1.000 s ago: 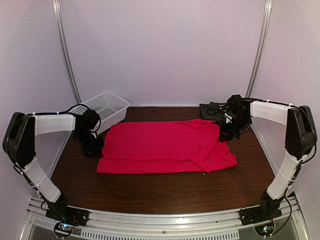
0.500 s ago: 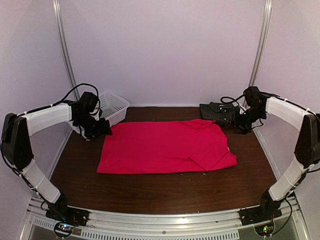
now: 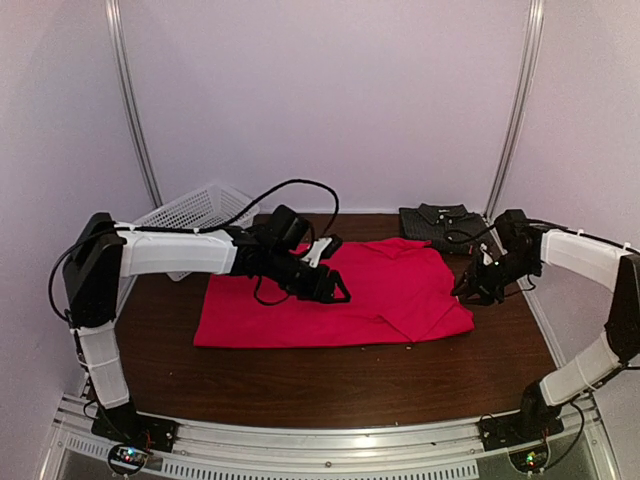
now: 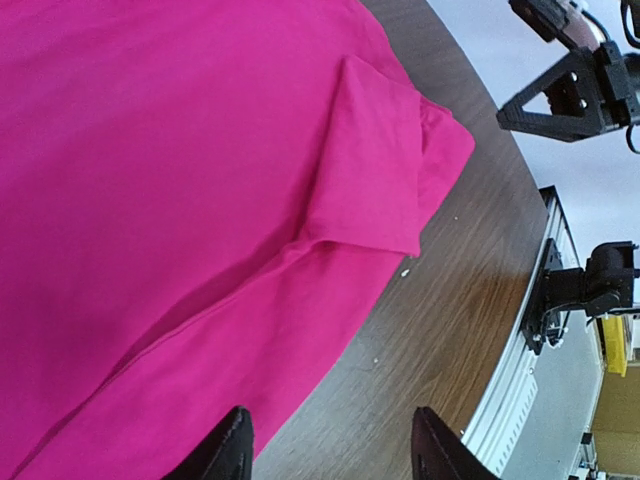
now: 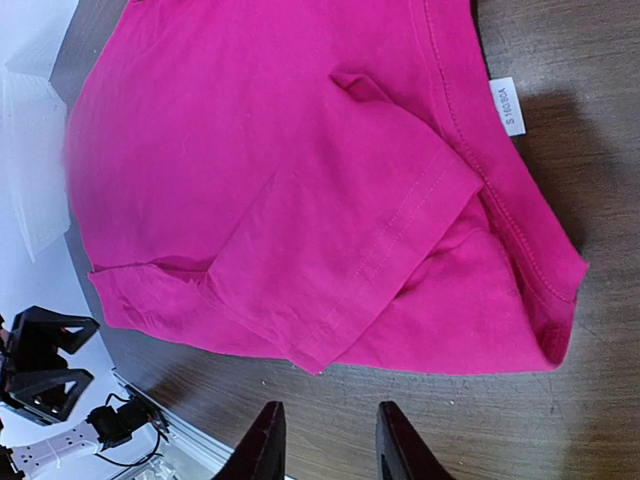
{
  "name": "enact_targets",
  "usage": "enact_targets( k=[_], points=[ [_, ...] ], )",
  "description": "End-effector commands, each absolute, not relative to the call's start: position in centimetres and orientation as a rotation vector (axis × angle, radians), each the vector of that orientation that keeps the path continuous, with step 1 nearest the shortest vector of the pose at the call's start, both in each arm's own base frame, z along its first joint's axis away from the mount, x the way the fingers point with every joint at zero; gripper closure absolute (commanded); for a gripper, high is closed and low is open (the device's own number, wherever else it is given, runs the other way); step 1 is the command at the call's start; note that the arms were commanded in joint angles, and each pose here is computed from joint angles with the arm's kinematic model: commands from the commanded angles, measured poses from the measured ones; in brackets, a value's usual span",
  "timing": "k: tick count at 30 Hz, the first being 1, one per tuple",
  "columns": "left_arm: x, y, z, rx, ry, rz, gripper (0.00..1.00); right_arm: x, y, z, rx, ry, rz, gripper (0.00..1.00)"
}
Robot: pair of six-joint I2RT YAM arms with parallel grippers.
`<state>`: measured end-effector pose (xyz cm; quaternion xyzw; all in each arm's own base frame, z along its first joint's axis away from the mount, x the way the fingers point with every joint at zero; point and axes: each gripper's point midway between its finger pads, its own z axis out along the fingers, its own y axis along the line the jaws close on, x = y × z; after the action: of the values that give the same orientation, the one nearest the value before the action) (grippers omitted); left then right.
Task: Fold and stack the mixed laundry pile
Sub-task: Adjust the 1/3-folded T-shirt at the center of the board.
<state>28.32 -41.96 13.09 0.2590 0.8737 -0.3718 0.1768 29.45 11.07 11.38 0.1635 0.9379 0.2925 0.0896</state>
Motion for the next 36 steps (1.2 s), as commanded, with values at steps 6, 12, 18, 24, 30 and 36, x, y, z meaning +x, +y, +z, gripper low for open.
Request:
enact_targets(
  k=[6,12,18,24,30,36],
  points=[
    [27.8,-50.4,12.7,0.763,2.355,-1.260,0.46,29.7,13.3,8.8,0.485,2.765,1.003,0.68],
    [28.4,-50.5,11.3,0.666,2.395,-1.249,0.46,29.0,14.6,6.8,0.534,2.779,1.030,0.68],
    [28.4,-50.4,10.5,0.645,2.412,-1.248,0.46,28.1,16.2,4.9,0.539,2.805,1.046,0.68],
    [28.5,-51.6,10.1,0.637,2.390,-1.285,0.46,27.9,16.8,4.0,0.556,2.817,1.045,0.68],
    [27.5,-54.2,8.4,0.688,2.377,-1.295,0.46,28.3,16.5,4.6,0.551,2.814,1.016,0.68],
    [26.4,-56.1,6.7,0.667,2.395,-1.341,0.47,27.9,15.5,5.1,0.542,2.820,0.959,0.68]
  ],
)
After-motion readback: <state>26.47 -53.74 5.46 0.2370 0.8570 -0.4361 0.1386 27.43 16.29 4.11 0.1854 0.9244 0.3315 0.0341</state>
